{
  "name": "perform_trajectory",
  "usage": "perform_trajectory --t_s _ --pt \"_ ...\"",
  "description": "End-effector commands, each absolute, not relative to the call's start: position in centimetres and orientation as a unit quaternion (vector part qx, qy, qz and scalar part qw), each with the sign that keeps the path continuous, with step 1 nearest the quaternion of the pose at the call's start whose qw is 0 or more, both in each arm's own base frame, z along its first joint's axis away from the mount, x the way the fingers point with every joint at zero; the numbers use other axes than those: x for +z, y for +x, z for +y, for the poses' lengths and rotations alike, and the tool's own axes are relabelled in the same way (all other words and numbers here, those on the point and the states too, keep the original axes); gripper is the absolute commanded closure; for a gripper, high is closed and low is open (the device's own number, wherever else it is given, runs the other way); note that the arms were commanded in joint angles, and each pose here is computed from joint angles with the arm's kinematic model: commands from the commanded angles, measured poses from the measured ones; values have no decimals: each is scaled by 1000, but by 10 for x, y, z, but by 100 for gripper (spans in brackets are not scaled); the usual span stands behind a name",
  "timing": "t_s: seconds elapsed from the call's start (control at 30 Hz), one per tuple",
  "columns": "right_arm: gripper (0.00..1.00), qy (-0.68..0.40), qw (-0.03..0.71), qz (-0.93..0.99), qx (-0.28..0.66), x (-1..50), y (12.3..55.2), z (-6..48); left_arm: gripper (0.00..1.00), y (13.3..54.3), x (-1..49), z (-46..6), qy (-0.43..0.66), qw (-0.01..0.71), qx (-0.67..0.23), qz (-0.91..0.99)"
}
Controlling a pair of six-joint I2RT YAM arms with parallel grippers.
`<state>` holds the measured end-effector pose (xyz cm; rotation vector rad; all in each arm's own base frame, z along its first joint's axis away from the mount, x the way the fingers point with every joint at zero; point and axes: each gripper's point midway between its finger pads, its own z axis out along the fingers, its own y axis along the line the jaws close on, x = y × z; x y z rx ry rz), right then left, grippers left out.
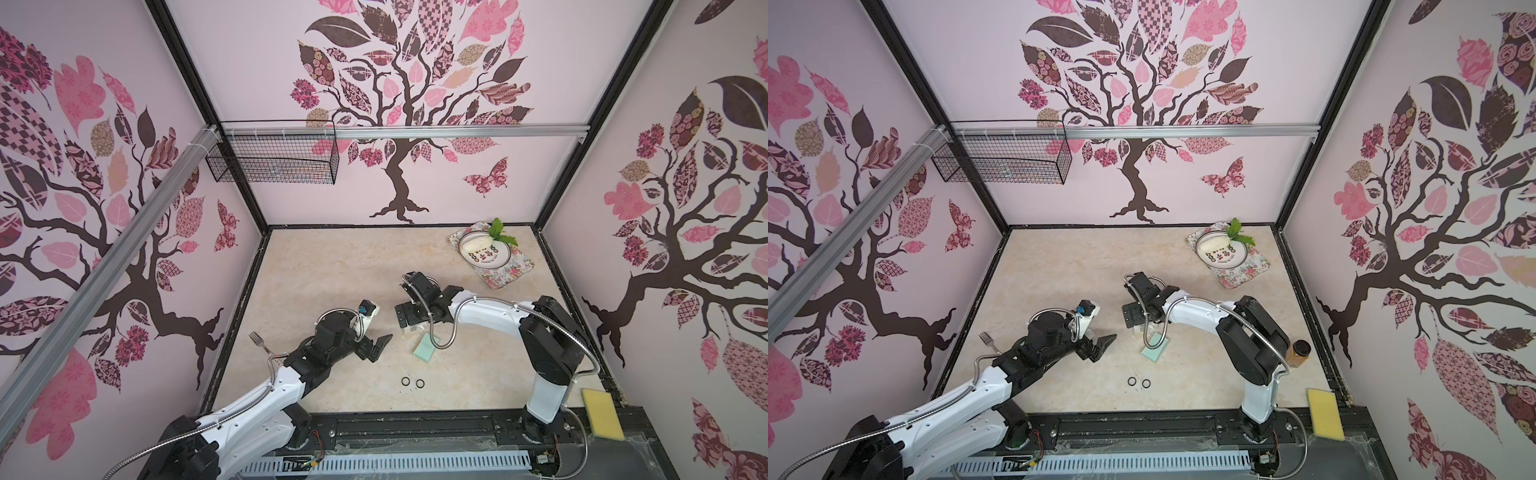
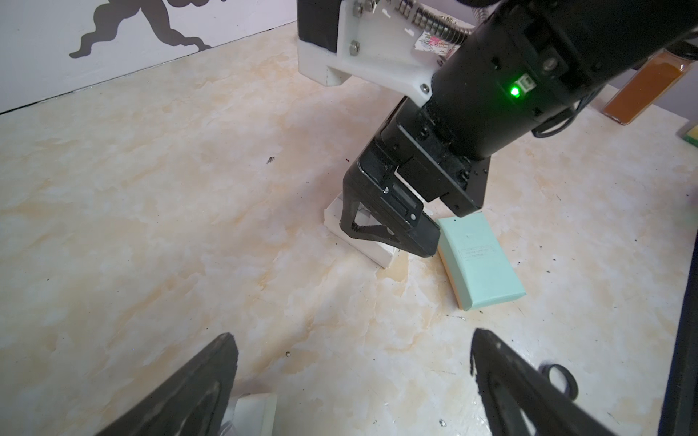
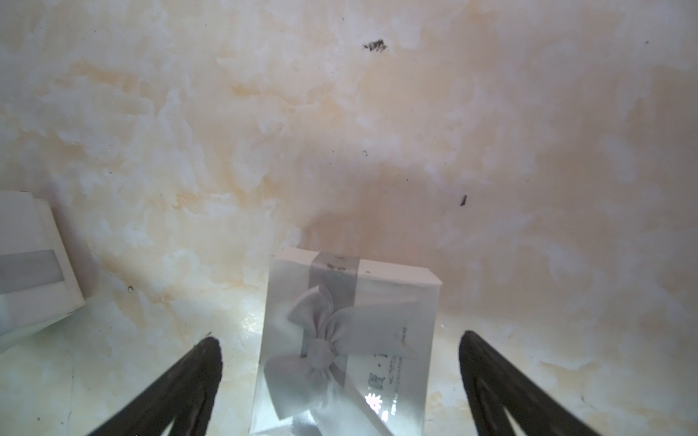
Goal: Take the rings out of the lift-off lid box
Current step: Pick up the jewelry box from the center of the board.
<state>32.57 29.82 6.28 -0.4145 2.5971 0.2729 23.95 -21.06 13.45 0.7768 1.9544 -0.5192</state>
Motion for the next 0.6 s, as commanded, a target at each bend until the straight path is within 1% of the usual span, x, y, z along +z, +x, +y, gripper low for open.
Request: perform_trajectory --t_s 0.0,0.2,0.57 --pt "1 -149 246 954 86 58 332 301 2 237 128 -211 326 467 -212 794" --pt "9 -148 238 957 77 46 335 302 2 236 127 -212 328 465 -213 794" --pt "20 -143 233 960 69 36 334 299 2 237 126 -212 328 464 -211 795"
